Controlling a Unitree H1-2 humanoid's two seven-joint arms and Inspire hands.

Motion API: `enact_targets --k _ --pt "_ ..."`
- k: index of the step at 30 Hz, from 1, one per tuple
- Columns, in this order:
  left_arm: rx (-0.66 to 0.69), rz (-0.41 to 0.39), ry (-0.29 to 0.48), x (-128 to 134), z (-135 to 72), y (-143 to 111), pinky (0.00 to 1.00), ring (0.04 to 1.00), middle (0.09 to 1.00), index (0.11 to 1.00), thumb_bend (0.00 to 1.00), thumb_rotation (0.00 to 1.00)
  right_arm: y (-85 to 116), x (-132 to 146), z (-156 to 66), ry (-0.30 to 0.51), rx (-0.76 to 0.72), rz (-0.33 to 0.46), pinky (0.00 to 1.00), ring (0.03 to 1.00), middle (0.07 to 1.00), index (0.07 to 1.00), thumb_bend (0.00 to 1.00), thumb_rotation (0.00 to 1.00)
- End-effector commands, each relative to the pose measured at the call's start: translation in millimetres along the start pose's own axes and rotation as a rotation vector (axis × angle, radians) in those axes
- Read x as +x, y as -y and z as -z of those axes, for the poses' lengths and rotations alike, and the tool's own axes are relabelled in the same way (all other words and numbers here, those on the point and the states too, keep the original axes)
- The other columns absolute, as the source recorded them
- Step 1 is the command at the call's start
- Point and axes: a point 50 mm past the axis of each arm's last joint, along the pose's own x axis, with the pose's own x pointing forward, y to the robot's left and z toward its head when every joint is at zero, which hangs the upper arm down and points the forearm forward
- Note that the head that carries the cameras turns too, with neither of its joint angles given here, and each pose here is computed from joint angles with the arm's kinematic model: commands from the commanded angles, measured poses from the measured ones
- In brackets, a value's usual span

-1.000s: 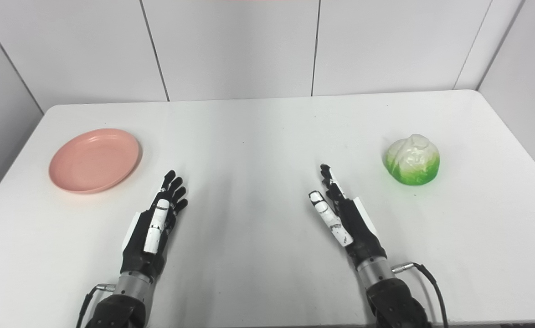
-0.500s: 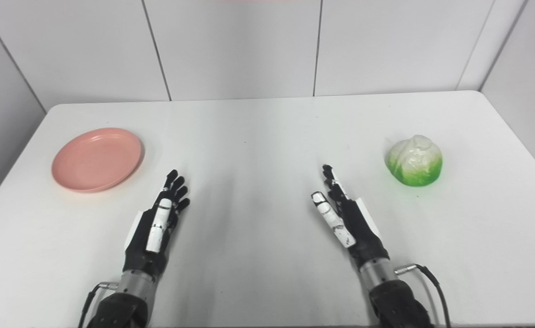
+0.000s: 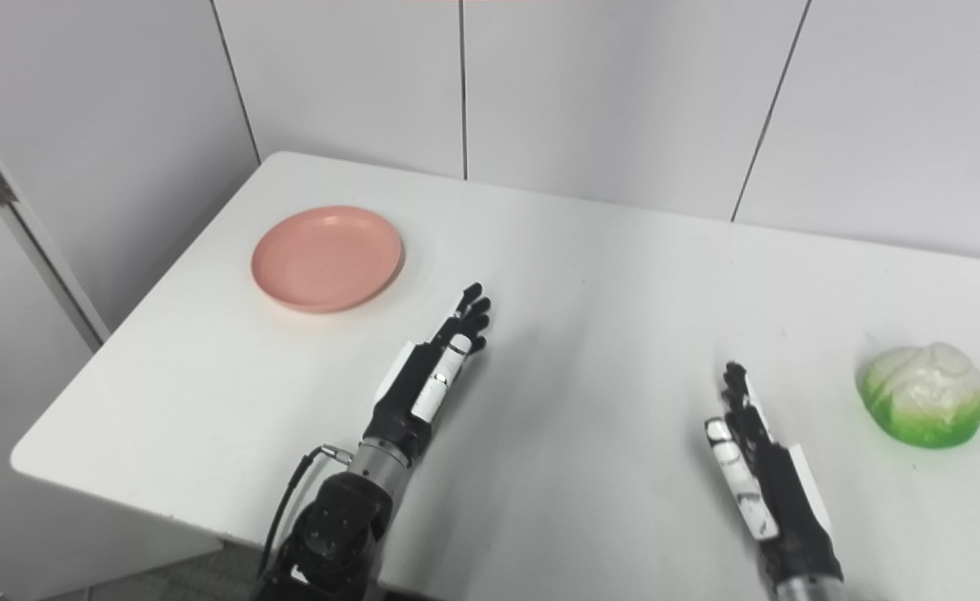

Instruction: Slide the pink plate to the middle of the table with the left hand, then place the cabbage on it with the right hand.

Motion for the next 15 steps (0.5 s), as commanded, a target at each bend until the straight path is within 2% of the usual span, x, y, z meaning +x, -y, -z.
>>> enact_targets --k 1,6,15 --pt "-0.011 0.001 -0.092 -19.1 34.5 8.8 0.94 0.963 0.971 0.968 0.37 1.00 6.7 3.1 -4.5 0.034 0.012 0.013 1.00 1.000 1.000 1.000 0.36 1.00" --pt "-0.004 0.009 -0.090 -17.6 42.3 8.9 0.94 0.964 0.981 0.967 0.44 1.00 5.3 3.0 -4.7 0.034 0.025 0.007 1.00 1.000 1.000 1.000 0.31 1.00" --pt "-0.012 -0.002 -0.082 -20.7 41.2 8.1 0.94 0.965 0.976 0.963 0.41 1.00 2.5 1.1 -4.8 0.032 0.030 0.011 1.00 1.000 1.000 1.000 0.28 1.00"
